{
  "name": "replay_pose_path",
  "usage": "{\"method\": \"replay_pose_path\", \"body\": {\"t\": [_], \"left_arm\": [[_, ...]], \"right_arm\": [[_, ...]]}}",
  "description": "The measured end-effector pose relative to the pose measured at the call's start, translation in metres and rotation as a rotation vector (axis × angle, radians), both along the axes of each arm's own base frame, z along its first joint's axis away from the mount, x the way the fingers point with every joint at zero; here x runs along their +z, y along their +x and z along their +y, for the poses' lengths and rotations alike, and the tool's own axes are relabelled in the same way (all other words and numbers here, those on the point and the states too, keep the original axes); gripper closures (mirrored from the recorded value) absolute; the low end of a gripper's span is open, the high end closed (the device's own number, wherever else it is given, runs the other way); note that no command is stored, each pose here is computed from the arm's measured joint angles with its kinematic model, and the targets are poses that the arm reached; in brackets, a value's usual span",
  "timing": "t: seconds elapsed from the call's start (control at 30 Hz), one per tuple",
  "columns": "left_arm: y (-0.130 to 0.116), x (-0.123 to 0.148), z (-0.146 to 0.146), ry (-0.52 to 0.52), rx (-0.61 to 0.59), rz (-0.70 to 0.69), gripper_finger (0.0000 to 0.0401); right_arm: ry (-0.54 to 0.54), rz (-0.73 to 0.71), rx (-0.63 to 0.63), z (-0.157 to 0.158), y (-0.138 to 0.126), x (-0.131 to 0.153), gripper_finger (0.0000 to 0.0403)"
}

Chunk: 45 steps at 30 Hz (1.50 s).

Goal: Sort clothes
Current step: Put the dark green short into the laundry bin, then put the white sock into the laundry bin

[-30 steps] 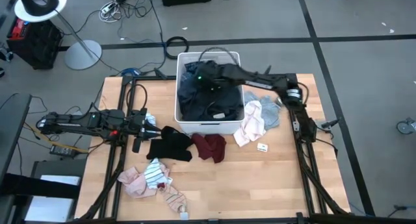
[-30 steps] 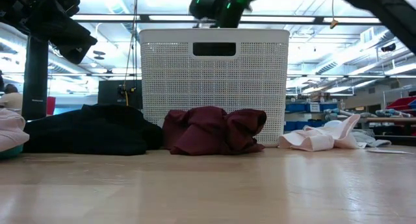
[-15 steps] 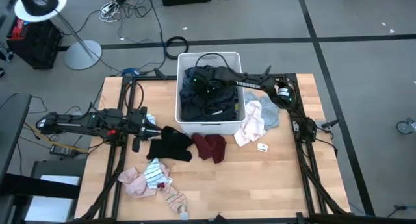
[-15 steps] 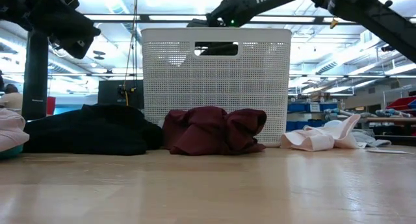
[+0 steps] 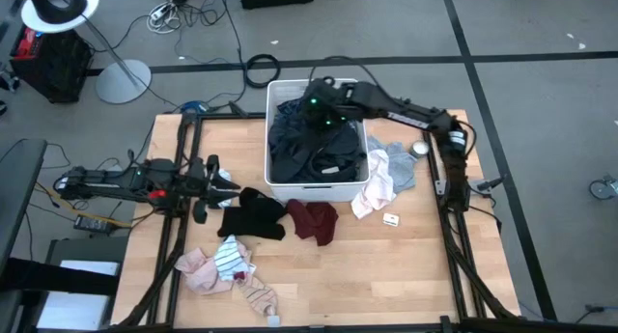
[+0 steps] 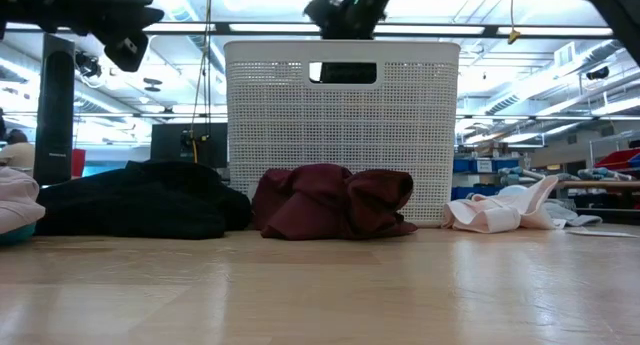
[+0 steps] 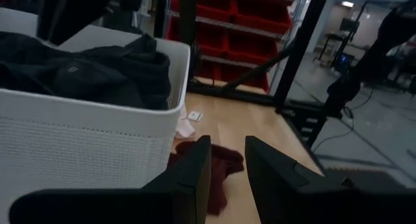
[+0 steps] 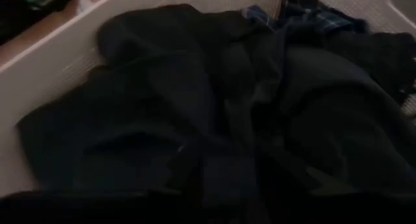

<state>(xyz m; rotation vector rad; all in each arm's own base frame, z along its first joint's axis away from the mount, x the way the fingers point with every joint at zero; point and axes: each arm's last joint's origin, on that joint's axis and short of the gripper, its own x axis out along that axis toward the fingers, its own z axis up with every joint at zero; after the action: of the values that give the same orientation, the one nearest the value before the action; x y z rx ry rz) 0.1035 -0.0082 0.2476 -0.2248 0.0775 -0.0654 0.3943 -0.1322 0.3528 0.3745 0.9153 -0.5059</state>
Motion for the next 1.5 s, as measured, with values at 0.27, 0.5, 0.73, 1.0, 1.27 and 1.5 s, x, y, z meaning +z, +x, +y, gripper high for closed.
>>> {"method": "replay_pose_path", "body": {"t": [0.27, 0.5, 0.73, 1.0, 1.27, 1.5], "left_arm": [[0.002, -0.001, 0.000, -0.122, 0.022, 0.016, 0.0300], [0.013, -0.001, -0.002, -0.120, 0.112, 0.130, 0.0300], [0.022, 0.006, -0.002, -0.085, 0.216, 0.290, 0.0300], [0.019, 0.009, 0.009, -0.088, 0.366, 0.400, 0.0300], [0.013, 0.001, 0.029, -0.151, 0.488, 0.495, 0.0300], [0.008, -0.019, 0.047, -0.360, 0.619, 0.597, 0.0300]], "right_arm": [[-0.013, 0.010, 0.057, 0.035, -0.025, 0.032, 0.0255], [-0.146, 0.138, 0.034, 0.075, -0.045, 0.043, 0.0258], [-0.207, 0.222, 0.005, 0.123, -0.074, 0.055, 0.0259], [-0.326, 0.114, -0.037, 0.194, -0.114, 0.059, 0.0261], [-0.363, -0.100, -0.215, 0.247, -0.174, 0.011, 0.0263], [-0.379, -0.246, -0.381, 0.261, -0.199, -0.061, 0.0264]]}}
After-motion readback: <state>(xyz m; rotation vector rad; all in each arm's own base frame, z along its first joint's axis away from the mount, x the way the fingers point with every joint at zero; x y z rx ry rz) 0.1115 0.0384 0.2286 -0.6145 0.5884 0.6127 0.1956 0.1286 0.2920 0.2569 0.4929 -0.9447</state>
